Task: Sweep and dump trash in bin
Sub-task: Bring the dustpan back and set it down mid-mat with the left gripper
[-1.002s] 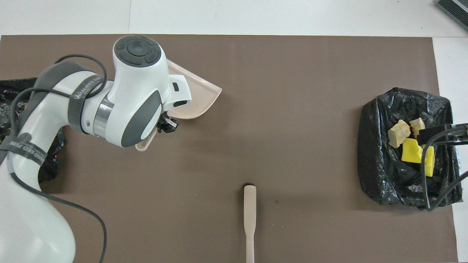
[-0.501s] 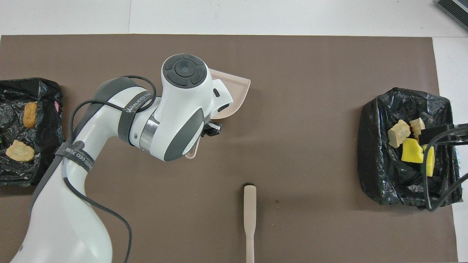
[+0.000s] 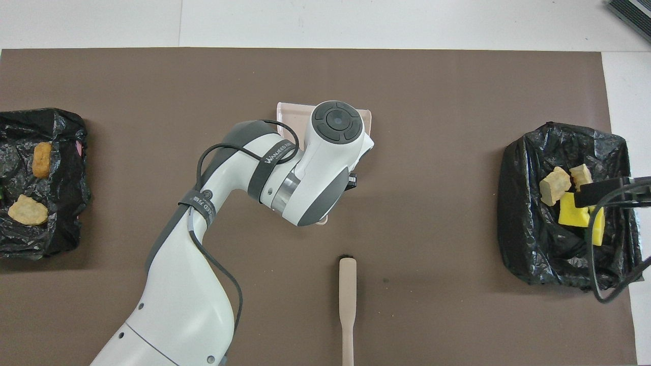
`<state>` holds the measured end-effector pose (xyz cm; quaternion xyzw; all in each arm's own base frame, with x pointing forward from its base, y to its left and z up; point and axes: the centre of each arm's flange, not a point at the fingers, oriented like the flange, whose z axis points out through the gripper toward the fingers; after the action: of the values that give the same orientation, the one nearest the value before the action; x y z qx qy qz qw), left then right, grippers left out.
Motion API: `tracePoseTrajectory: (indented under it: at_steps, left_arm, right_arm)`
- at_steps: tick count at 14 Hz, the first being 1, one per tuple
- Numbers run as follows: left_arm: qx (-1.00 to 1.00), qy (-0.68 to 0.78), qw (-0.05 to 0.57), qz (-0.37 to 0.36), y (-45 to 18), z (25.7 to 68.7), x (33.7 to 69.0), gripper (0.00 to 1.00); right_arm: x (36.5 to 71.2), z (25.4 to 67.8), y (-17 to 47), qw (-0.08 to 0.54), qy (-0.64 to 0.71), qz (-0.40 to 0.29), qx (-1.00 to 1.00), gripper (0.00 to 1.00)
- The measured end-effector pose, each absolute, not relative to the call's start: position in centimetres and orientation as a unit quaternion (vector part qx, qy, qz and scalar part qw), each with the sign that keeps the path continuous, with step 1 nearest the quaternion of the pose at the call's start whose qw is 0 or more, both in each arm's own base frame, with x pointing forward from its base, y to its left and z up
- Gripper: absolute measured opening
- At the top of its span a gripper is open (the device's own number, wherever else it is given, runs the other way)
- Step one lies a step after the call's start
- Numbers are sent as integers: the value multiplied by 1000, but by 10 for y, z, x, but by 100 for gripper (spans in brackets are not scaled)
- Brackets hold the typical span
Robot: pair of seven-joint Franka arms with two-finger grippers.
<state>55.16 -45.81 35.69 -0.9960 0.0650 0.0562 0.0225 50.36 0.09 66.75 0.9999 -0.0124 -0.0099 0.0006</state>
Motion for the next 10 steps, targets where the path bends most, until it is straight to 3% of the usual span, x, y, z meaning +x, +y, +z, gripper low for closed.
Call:
tracePoseTrajectory:
  at_steps: [9, 10]
  left_arm:
    - [-998, 45, -20, 45, -460, 355, 564, 32]
    - [-998, 44, -21, 45, -460, 356, 564, 37]
  right_arm:
    - [502, 662, -17, 1, -29, -20, 999, 100]
    - [502, 662, -17, 1, -29, -20, 999, 100]
